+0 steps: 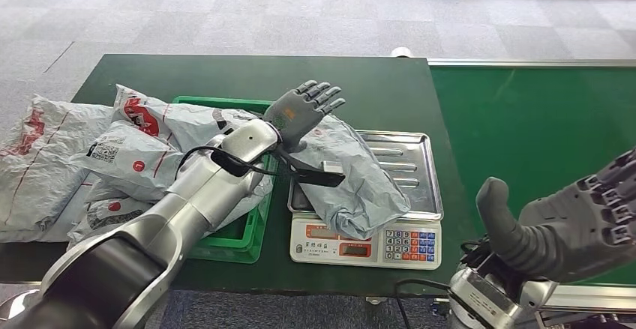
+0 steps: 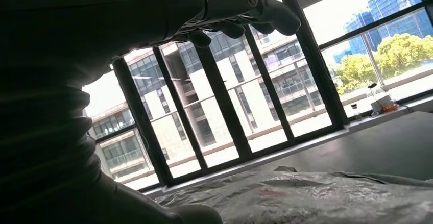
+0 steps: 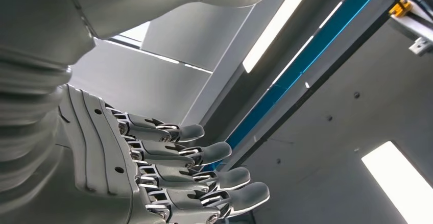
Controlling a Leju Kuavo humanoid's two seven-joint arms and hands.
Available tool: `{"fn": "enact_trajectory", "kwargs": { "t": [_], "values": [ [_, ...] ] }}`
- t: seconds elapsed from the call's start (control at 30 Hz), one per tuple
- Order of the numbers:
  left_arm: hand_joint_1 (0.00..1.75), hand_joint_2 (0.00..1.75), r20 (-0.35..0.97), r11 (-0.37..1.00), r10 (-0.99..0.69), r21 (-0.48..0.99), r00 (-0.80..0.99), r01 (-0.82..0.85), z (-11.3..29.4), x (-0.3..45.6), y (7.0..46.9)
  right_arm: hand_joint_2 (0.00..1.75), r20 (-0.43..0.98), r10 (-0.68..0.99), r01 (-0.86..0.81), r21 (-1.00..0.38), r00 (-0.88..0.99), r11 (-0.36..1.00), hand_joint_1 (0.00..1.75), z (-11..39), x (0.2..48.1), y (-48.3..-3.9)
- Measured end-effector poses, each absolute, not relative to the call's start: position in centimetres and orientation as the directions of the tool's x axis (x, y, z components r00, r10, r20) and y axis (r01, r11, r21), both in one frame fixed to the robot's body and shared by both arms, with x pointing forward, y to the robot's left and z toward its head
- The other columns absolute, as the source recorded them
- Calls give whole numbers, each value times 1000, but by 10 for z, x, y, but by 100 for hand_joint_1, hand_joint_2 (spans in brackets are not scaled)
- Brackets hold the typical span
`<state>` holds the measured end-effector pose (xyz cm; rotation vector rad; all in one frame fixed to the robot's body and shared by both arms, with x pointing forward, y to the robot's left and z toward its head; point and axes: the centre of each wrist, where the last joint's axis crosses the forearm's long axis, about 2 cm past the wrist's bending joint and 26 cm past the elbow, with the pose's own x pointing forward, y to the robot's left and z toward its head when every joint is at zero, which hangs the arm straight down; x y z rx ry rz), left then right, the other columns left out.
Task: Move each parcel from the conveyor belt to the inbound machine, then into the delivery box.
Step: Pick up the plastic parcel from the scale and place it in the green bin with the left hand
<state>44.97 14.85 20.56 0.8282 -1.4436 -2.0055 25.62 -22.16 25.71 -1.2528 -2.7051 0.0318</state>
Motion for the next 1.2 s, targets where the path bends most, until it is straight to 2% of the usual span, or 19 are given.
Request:
{"fn": "enact_trajectory", "kwargs": {
  "t": [0.37,0.77,1.07,1.2],
  "values": [
    [0,175,-213,-373,-689,924,-693,87,198,447,146,175,143,766,763,-88,-626,640,0,256,256,-225],
    [0,175,-302,-581,-564,807,-769,109,166,432,147,175,159,783,781,-93,-601,618,0,252,256,-234],
    [3,175,-413,-695,-438,719,-798,10,155,424,142,175,175,792,791,-92,-585,605,0,249,255,-240],
    [175,175,-437,-717,-403,697,-804,-20,153,423,144,175,176,794,793,-94,-581,601,0,248,255,-241]
  ]
}}
